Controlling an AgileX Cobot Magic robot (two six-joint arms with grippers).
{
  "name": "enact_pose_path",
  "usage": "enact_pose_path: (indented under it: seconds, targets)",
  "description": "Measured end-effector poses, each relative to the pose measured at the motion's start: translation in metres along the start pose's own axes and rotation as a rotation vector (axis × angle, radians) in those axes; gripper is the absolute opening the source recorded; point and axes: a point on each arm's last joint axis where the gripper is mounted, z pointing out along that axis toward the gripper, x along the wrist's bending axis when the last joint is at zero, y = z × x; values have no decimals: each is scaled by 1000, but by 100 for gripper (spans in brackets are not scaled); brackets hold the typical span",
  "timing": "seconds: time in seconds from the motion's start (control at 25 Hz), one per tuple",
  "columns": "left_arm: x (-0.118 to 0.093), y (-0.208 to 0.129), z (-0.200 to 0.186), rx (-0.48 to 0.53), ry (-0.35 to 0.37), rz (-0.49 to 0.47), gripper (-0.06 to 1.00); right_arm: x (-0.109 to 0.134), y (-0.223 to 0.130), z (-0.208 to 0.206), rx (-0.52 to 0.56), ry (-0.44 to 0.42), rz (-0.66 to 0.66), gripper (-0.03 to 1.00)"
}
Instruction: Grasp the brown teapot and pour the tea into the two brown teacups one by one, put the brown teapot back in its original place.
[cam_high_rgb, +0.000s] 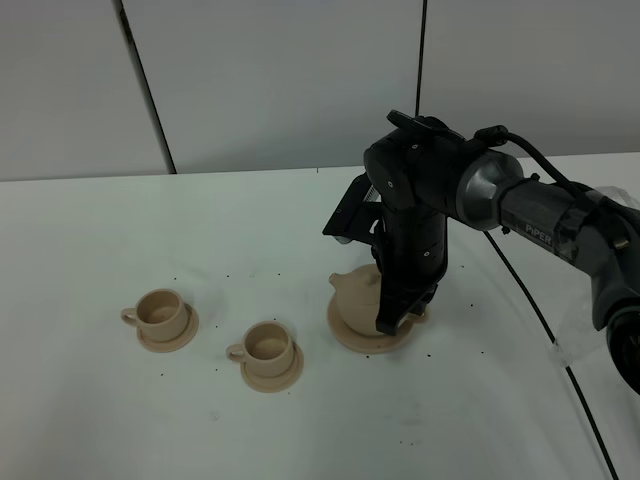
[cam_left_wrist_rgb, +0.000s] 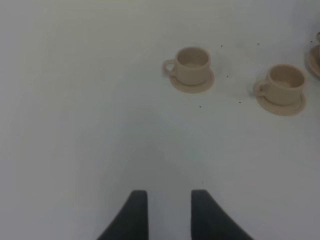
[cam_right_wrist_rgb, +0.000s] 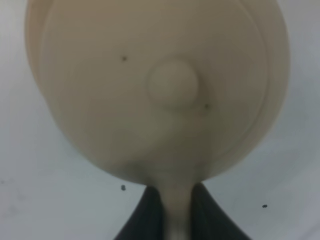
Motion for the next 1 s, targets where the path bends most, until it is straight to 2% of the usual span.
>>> enact_pose_path:
  seconds: [0.24, 0.8, 1.0]
  targets:
    - [0, 0, 0, 0, 0, 1, 28, -1, 4, -8, -42, 23, 27, 9]
    - [0, 0, 0, 0, 0, 2, 28, -4, 1, -7, -48, 51, 53, 9]
    - [0, 0, 0, 0, 0, 2, 28, -4, 2, -22, -82, 53, 53, 9]
